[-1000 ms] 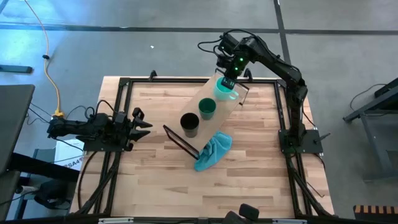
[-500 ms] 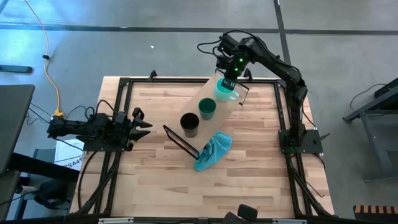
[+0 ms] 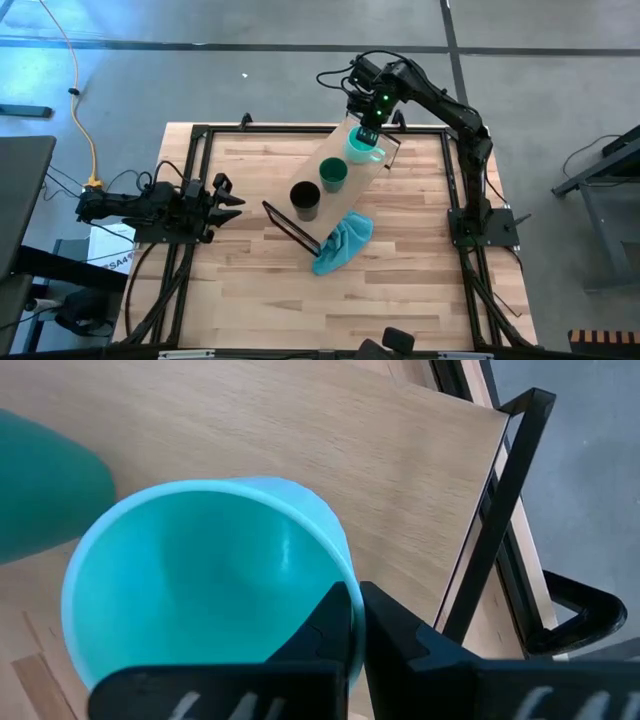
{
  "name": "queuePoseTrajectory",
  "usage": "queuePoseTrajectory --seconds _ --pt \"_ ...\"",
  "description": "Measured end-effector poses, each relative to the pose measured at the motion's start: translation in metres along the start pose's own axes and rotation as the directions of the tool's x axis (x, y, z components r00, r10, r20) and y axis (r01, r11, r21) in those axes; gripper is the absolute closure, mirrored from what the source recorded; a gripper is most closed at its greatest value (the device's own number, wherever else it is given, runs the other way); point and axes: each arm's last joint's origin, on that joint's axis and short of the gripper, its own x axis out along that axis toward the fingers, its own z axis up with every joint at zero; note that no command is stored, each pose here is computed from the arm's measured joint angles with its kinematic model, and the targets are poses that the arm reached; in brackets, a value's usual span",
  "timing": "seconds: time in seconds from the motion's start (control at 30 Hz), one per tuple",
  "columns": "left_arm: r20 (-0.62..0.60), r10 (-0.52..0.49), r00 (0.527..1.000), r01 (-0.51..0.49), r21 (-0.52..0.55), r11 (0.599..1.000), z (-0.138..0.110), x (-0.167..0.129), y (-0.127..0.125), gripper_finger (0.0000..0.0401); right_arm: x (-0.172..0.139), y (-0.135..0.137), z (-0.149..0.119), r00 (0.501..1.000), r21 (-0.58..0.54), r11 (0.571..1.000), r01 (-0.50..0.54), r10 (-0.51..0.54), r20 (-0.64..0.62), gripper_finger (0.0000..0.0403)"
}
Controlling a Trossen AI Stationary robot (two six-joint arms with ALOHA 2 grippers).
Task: Stack small to large cups/mugs on shelf
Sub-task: Put the light blue mug on the shelf
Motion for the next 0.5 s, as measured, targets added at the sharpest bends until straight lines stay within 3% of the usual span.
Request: queuePoseTrajectory --seconds 0.5 --pt "0.000 0.000 1.000 0.000 0.000 1.000 0.0000 0.0000 0.0000 0.0272 0.0000 -0.0001 0.0003 1.000 -0.004 1.000 0.001 -0.001 0.003 0.0403"
